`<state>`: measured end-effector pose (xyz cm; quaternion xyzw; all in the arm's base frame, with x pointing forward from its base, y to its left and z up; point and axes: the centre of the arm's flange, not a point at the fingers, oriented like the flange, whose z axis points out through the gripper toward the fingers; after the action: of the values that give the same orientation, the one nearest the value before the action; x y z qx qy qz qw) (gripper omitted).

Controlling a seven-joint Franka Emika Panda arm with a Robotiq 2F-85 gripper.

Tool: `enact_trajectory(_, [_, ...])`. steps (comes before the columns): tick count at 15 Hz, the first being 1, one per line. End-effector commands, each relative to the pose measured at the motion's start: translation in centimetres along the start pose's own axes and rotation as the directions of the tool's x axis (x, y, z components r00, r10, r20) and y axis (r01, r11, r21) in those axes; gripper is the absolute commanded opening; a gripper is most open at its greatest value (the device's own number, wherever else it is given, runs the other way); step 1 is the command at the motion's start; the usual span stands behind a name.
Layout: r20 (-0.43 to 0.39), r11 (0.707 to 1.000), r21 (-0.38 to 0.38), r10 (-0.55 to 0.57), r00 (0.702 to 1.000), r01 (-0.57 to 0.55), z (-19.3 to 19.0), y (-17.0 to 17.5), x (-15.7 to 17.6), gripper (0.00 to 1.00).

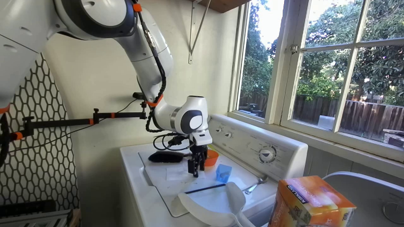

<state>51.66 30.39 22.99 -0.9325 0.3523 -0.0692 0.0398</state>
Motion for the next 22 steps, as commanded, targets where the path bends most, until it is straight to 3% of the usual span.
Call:
enact_trajectory(1, [0.012, 1.000, -0.010, -0.004, 1.000, 0.004, 0.3, -0.1, 0.2, 0.67])
enact_trajectory(6, [-0.007, 1.000, -0.019, 0.002, 1.000, -0.002, -0.4, 0.1, 0.4, 0.33])
enact_trajectory(8, [-0.016, 1.000, -0.027, 0.002, 1.000, -0.002, -0.7, 0.2, 0.6, 0.32])
enact_trajectory(11, [-0.026, 0.999, -0.038, 0.001, 1.000, -0.002, -0.8, 0.3, 0.7, 0.49])
enact_trajectory(14, [-0.034, 0.998, -0.054, 0.011, 0.999, -0.012, -0.9, 0.4, 0.8, 0.50])
enact_trajectory(15, [-0.037, 0.998, -0.056, 0.012, 0.999, -0.014, -1.0, 0.4, 0.8, 0.23])
enact_trajectory(16, [-0.042, 0.998, -0.059, 0.012, 0.999, -0.014, -1.1, 0.4, 0.8, 0.22])
enact_trajectory(19, [-0.055, 0.997, -0.071, 0.011, 0.998, -0.015, -1.6, 0.6, 0.9, 0.01])
enact_trajectory(22, [-0.066, 0.997, -0.081, 0.009, 0.998, -0.015, -1.9, 0.6, 0.9, 0.00])
